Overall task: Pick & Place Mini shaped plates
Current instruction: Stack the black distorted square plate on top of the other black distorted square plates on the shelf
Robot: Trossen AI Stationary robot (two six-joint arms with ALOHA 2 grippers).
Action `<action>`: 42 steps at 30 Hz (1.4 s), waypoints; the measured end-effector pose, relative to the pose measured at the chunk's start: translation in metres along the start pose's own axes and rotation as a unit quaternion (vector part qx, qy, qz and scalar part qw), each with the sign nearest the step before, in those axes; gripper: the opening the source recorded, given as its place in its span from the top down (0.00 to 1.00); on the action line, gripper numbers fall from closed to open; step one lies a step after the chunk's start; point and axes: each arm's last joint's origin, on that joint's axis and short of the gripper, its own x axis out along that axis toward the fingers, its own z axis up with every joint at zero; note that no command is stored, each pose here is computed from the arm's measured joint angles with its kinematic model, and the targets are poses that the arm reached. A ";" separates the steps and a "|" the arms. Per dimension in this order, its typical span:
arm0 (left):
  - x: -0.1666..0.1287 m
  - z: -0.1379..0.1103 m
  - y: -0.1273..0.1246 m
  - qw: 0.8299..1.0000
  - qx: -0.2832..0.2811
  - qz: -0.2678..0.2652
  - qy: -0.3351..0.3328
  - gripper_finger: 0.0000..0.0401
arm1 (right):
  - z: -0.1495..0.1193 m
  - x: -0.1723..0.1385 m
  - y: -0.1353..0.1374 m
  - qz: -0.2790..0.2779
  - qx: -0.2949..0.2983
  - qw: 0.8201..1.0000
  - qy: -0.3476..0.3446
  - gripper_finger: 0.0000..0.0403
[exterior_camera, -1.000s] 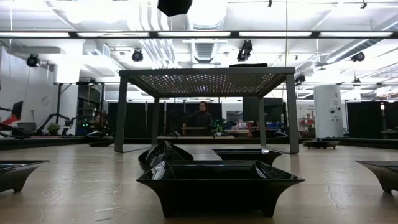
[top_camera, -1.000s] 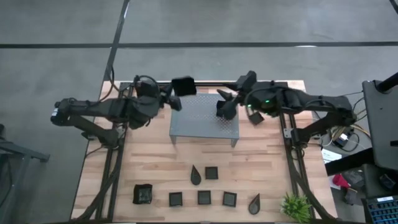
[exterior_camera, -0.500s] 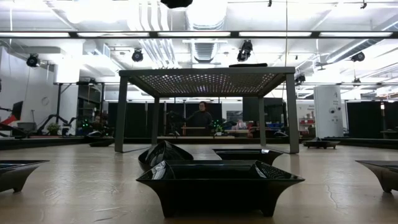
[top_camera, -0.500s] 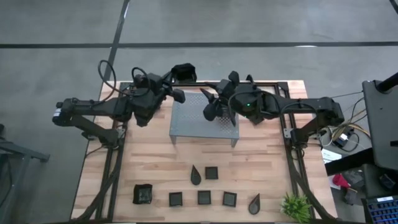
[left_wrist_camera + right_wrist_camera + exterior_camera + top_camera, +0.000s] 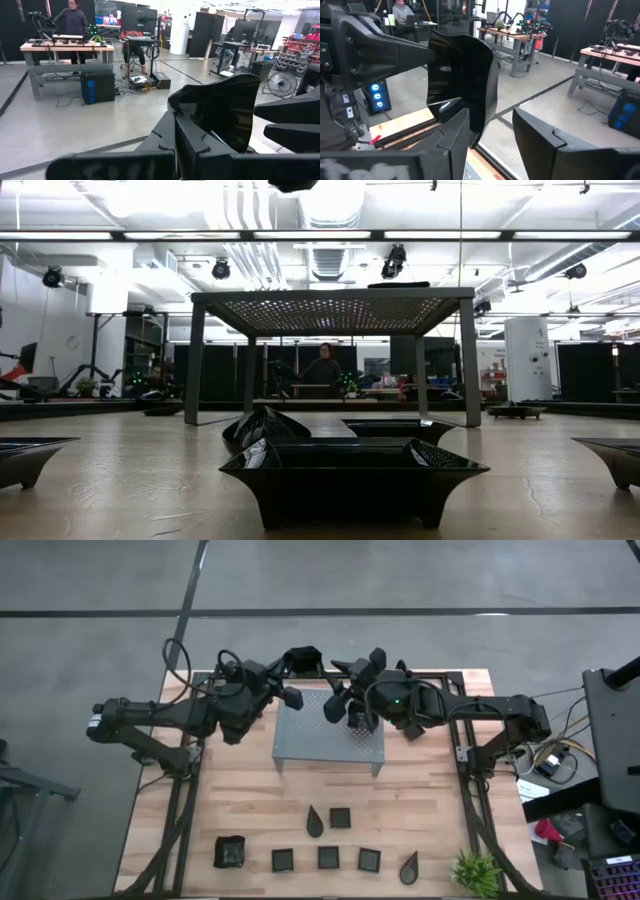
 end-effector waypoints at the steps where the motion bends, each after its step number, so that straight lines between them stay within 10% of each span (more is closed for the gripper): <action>1: 0.000 0.000 0.000 1.000 -0.002 -0.002 0.000 1.00 | 0.000 0.000 0.000 0.000 0.001 1.000 -0.001 0.65; 29: -0.003 -0.001 -0.005 0.997 0.013 -0.071 0.012 1.00 | 0.006 0.006 -0.008 0.028 0.068 0.997 -0.021 0.93; 42: -0.011 0.014 -0.003 0.994 -0.007 -0.106 0.007 0.68 | 0.020 -0.007 -0.038 0.025 0.123 0.992 -0.008 0.98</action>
